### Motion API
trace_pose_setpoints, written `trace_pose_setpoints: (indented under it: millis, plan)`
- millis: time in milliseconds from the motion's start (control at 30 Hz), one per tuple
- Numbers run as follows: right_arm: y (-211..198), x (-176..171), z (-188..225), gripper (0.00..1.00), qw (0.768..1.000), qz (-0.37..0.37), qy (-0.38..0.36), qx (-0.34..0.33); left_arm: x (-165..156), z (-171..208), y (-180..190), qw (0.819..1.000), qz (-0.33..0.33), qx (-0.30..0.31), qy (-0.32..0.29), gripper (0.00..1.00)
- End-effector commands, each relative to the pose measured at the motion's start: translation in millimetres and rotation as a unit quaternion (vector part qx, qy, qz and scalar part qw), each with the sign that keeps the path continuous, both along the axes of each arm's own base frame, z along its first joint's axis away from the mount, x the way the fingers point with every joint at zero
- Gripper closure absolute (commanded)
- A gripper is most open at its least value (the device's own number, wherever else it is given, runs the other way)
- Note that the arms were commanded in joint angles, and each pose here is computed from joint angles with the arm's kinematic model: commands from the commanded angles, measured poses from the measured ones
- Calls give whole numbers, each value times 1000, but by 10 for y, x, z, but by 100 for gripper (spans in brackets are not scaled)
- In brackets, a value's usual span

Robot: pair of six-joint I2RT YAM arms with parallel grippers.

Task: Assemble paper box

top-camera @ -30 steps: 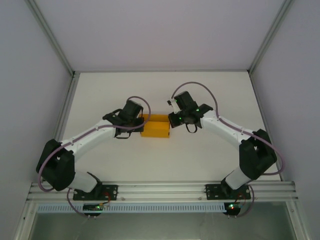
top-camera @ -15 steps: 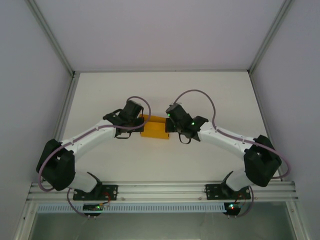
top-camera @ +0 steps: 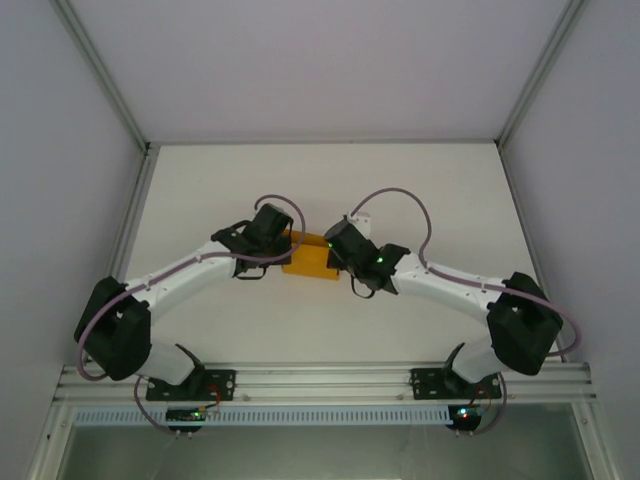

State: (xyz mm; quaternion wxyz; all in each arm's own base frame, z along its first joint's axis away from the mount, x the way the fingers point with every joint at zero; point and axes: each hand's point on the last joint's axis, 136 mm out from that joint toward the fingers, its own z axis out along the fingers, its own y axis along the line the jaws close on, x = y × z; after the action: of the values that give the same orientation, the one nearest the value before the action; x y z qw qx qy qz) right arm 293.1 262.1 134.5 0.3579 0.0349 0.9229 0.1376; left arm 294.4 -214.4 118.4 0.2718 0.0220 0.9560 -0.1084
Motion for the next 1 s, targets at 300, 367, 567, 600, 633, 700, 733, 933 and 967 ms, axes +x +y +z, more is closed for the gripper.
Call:
trace_pose_setpoints:
  millis: [300,367,567,600,633,700,733,933,967]
  plan:
    - [-436,-638,-986,100,974,78,100,-189,-403,-443,-43,995,-29,11,98,90]
    - [-488,-652,-1060,100,969,71,112,-209,-409,-392,-51,995,-32,6,95,83]
    - [-497,-642,-996,100,970,66,108,-209,-399,-39,-90,997,-47,-27,57,66]
    - [-500,-639,-981,100,970,65,107,-209,-389,28,-94,997,-49,-33,50,61]
    - [-501,-636,-970,100,970,65,105,-209,-377,113,-101,997,-49,-40,41,60]
    - [-492,-629,-964,100,970,66,106,-209,-353,254,-129,997,-52,-55,29,59]
    - [-486,-630,-969,100,969,66,108,-211,-337,329,-145,996,-53,-65,24,58]
    - [-447,-613,-976,100,969,67,112,-211,-232,600,-151,995,-52,-87,-5,54]
    - [-445,-620,-974,100,968,69,113,-211,-194,590,-105,996,-43,-81,-7,54]
